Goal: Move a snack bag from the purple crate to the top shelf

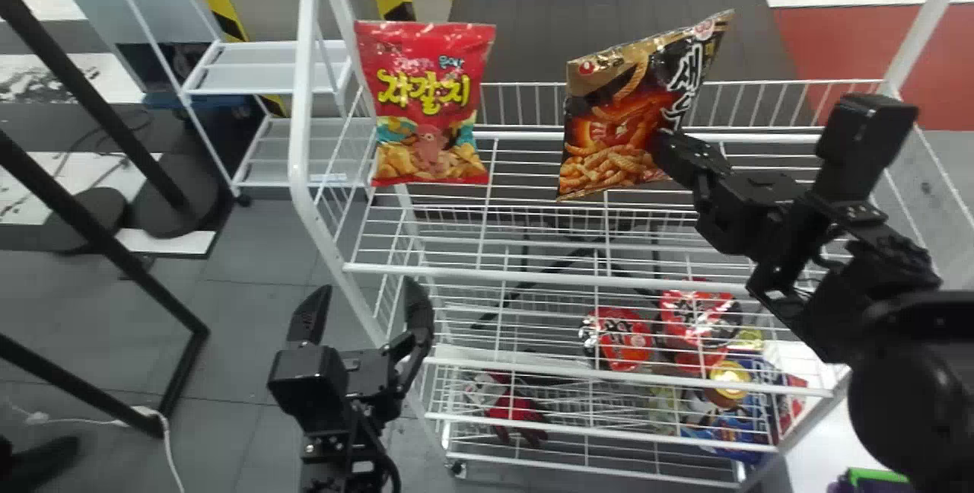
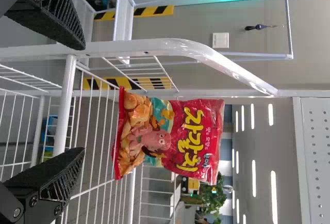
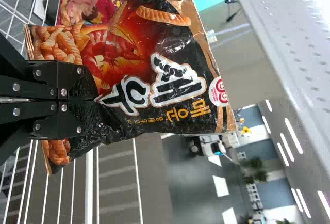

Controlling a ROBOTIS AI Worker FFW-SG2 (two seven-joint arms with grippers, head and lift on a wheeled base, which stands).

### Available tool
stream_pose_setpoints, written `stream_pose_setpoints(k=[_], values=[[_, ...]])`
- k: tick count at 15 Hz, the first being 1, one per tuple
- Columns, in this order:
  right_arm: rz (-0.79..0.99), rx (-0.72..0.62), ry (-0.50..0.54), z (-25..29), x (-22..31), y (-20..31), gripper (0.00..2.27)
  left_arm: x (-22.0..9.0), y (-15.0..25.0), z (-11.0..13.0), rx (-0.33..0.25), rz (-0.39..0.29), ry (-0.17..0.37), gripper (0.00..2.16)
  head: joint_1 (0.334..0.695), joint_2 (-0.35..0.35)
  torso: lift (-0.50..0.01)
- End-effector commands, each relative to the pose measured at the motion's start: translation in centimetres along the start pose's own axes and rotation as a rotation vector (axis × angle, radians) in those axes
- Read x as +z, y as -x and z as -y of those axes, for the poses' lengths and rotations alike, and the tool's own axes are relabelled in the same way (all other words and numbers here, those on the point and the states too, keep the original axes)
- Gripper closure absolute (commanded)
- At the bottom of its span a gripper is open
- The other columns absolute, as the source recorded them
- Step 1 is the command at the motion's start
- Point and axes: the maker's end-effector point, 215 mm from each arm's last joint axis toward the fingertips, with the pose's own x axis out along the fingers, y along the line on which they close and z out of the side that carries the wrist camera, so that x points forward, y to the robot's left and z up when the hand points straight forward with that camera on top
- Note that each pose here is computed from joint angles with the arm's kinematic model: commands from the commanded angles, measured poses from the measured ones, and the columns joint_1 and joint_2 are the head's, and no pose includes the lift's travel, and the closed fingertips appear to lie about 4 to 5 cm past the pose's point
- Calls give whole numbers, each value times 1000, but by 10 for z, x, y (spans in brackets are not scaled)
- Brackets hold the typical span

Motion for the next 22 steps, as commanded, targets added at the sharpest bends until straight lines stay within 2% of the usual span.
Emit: stream_pose_setpoints(k=[1,3,7,9,16,19,22], values=[[29,4,7,-9,4,-31,2118,-3,0,0,-1,-4,-3,124,695,177,1],[66,-16,26,-7,12,-47,2118,-4,0,-2,0,-6,-3,124,695,193,1],[-11,-12,17,-13,-28,-67,2118,-2,0,-4,1,4,-1,124,695,210,1],[16,-6,22,-15,-32,-72,2118,-1,0,-4,2,7,-1,124,695,222,1],[51,-4,-31,-8,-39,-86,2115,-3,1,-5,1,4,-6,124,695,229,1],[39,29,-90,-10,-46,-91,2118,-6,2,-8,6,-1,-9,124,695,235,1],[42,35,-87,-12,-46,-97,2118,-6,1,-9,6,1,-9,124,695,242,1]])
